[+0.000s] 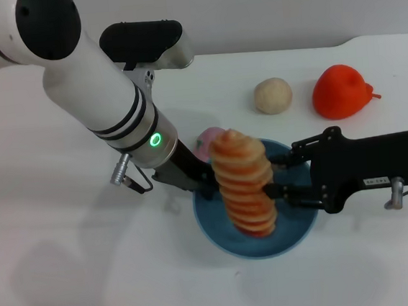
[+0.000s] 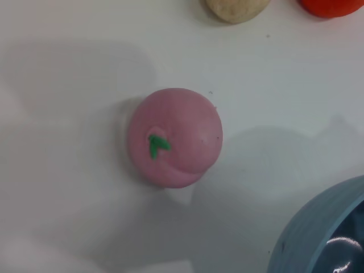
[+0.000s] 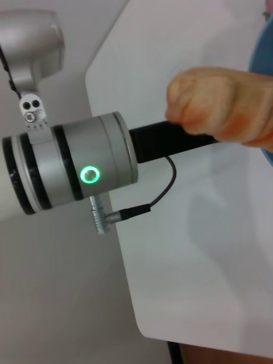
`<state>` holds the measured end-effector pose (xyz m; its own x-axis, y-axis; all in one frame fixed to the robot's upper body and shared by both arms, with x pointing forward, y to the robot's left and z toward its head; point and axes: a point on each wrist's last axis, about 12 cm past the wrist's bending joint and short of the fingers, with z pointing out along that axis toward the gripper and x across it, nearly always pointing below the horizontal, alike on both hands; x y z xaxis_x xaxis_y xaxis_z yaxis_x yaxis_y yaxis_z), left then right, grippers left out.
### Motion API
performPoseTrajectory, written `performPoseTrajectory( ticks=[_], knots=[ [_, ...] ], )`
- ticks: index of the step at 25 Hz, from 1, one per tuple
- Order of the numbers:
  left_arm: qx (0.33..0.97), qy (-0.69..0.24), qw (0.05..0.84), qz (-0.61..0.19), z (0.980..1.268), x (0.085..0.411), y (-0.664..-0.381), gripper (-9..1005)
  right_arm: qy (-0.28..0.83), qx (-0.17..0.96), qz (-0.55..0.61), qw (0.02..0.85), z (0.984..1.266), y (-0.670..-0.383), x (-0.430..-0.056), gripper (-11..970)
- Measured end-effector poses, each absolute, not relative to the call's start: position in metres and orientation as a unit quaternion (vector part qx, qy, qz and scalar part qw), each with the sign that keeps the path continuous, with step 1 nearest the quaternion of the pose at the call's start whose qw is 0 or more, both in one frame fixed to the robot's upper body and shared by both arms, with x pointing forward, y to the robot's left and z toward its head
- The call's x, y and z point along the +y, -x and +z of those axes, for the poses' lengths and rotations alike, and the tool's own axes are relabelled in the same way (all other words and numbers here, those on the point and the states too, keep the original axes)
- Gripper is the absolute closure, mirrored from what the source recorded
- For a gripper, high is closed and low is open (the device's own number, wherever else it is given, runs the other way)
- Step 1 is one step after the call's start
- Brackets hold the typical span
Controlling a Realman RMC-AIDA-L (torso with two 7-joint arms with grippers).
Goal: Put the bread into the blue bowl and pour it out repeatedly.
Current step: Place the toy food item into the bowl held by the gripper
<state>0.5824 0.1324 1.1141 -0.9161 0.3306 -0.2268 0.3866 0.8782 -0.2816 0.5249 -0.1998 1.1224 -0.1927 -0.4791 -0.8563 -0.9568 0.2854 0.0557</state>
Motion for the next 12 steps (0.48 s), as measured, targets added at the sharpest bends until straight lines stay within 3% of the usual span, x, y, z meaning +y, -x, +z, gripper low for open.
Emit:
performPoseTrajectory(
  ticks=[4, 12],
  knots=[
    [0.965, -0.189, 0.088, -0.162, 1.115, 0.131, -0.583, 996, 0.496, 0.704, 0.306, 0.406, 1.132, -0.526, -0.208, 529],
    [0.960, -0.202, 0.100, -0.163, 1.121, 0.124, -0.587, 996, 0.449, 0.708, 0.298, 0.457, 1.147, -0.525, -0.236, 529]
  ],
)
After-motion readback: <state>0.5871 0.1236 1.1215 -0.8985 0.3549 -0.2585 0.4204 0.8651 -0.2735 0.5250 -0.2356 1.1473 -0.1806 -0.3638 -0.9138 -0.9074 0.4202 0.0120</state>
